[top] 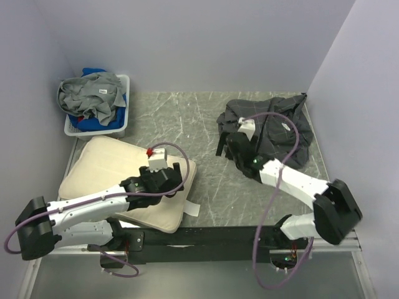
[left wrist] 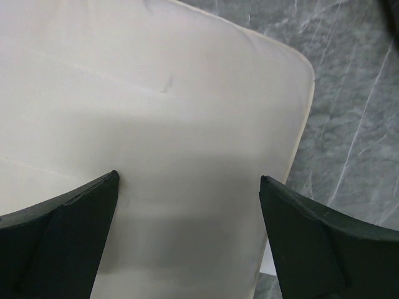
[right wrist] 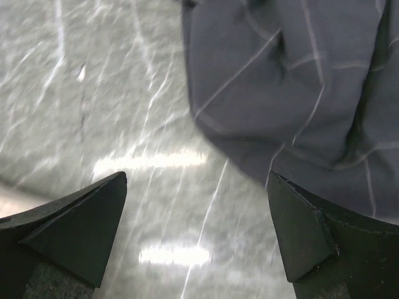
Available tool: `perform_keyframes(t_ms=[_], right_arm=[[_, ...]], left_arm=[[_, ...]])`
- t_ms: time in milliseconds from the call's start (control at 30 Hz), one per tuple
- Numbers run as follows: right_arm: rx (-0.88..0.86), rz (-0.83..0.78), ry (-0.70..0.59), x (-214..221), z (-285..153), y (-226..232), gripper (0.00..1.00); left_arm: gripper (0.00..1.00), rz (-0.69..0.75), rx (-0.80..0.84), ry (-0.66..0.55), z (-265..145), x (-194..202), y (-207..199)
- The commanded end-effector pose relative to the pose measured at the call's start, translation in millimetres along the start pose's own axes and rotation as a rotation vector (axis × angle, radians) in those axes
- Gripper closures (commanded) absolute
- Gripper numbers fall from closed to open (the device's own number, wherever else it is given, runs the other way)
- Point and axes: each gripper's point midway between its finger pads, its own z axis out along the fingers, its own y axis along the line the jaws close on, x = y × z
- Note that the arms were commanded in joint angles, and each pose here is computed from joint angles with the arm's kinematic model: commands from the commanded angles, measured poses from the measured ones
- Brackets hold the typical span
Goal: Put the pillow into the pillowcase
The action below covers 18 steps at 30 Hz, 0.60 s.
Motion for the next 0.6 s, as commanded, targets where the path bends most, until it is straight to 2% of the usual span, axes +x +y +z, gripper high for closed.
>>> perform_keyframes(t_ms=[0, 33, 67, 100, 133, 167, 233, 267, 300, 367, 433, 467, 533, 567], right_arm=[[0.079, -0.031, 0.034, -24.7, 35.8, -16.5, 0.00], [0.078, -0.028, 0.025, -37.7, 42.6, -12.0, 0.01], [0.109, -0.054, 0.060, -28.7, 57.0, -15.7, 0.02], [0.122, -0.094, 0.083, -26.3, 63.5, -17.9, 0.02], [0.129, -0.108, 0.096, -28.3, 76.7, -12.9, 0.03], [0.127, -0.126, 0.109, -27.4, 82.9, -9.9, 0.04], [0.122, -0.146, 0.119, -35.2, 95.0, -2.0, 0.05], [0.122, -0.166, 0.171, -20.1, 105.3, -1.4, 0.06], [0.109, -0.160, 0.167, -25.9, 110.9, 5.4, 0.08], [0.132, -0.167, 0.212, -11.9, 122.5, 2.1, 0.09], [0.153, -0.162, 0.226, -9.6, 127.8, 0.3, 0.16], [0.166, -0.145, 0.231, -8.4, 125.5, -1.1, 0.27], [0.155, -0.118, 0.223, -8.1, 115.9, -3.4, 0.39], [0.146, -0.098, 0.216, -7.9, 112.8, -3.0, 0.59]], left_arm=[[0.02, -0.029, 0.079, 0.001, 1.4, 2.2, -26.4], [0.06, -0.022, 0.073, 0.005, 5.0, 5.5, -27.0], [0.20, -0.024, 0.060, 0.004, 8.0, 6.6, -25.8], [0.24, -0.012, 0.035, 0.005, 12.6, 9.3, -22.8], [0.34, -0.012, 0.024, 0.002, 14.7, 8.7, -21.1], [0.61, -0.026, 0.030, 0.002, 19.0, 4.3, -22.1], [0.81, -0.049, 0.055, 0.008, 24.7, -1.2, -21.5], [0.94, -0.085, 0.088, 0.017, 30.8, -11.4, -21.8], [0.99, -0.105, 0.102, 0.009, 31.4, -18.9, -19.4], [0.99, -0.146, 0.117, -0.009, 36.5, -40.5, -12.4], [0.99, -0.185, 0.091, -0.034, 42.3, -60.2, 0.3], [0.99, -0.190, 0.084, -0.044, 44.4, -67.8, 3.6], [0.99, -0.234, 0.079, -0.046, 53.9, -79.9, 15.3], [0.99, -0.249, 0.095, -0.041, 56.5, -82.5, 16.2]])
